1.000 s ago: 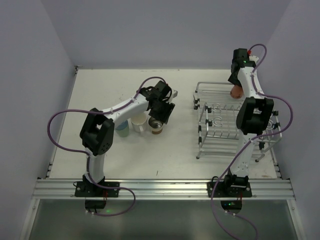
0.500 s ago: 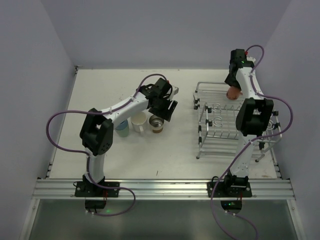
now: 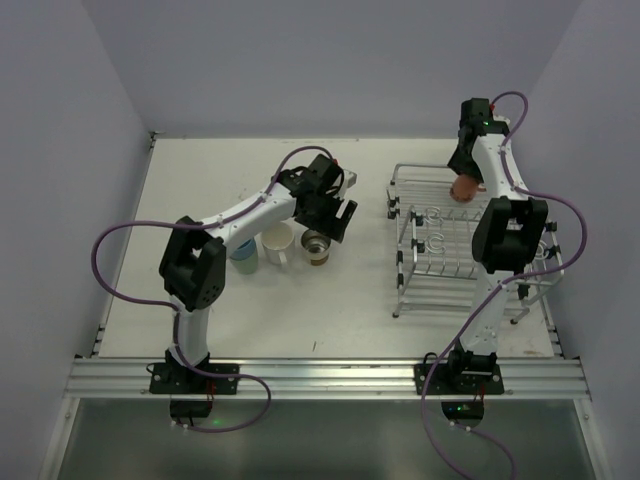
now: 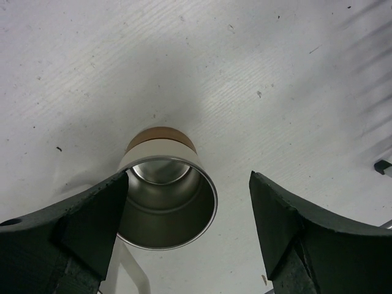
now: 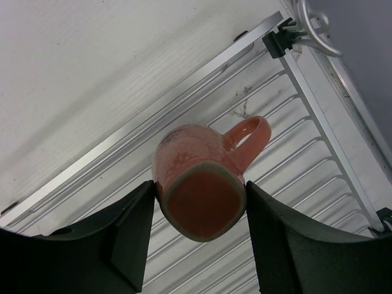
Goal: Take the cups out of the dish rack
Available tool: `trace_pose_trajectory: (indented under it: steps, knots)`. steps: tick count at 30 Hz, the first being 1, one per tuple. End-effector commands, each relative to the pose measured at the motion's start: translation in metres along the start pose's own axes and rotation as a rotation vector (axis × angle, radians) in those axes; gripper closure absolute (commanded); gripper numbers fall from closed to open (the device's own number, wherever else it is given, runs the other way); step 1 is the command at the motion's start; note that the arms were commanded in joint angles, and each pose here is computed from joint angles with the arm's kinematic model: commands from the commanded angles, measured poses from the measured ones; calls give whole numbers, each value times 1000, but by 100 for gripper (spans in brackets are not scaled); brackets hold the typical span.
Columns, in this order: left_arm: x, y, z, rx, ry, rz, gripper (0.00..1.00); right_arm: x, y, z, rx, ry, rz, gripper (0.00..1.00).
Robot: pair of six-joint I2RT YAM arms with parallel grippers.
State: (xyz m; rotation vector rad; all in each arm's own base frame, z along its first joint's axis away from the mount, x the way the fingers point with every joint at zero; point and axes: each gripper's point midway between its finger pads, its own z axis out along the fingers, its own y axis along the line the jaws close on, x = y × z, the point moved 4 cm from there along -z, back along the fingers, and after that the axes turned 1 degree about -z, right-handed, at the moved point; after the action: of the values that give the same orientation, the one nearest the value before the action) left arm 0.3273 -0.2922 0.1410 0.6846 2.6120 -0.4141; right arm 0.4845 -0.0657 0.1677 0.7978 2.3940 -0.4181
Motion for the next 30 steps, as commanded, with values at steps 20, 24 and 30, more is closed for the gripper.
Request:
trace_pose_trajectory:
  steps: [20, 24, 30]
  knots:
    - [-25, -8, -41, 13, -123, -8, 10, -17, -6, -52, -70, -76, 44, 100]
    - [-27, -17, -47, 41, -137, -2, 10, -19, -6, -57, -78, -84, 48, 100]
    - [-34, -26, -59, 69, -172, 11, 11, -17, -8, -59, -81, -78, 50, 100]
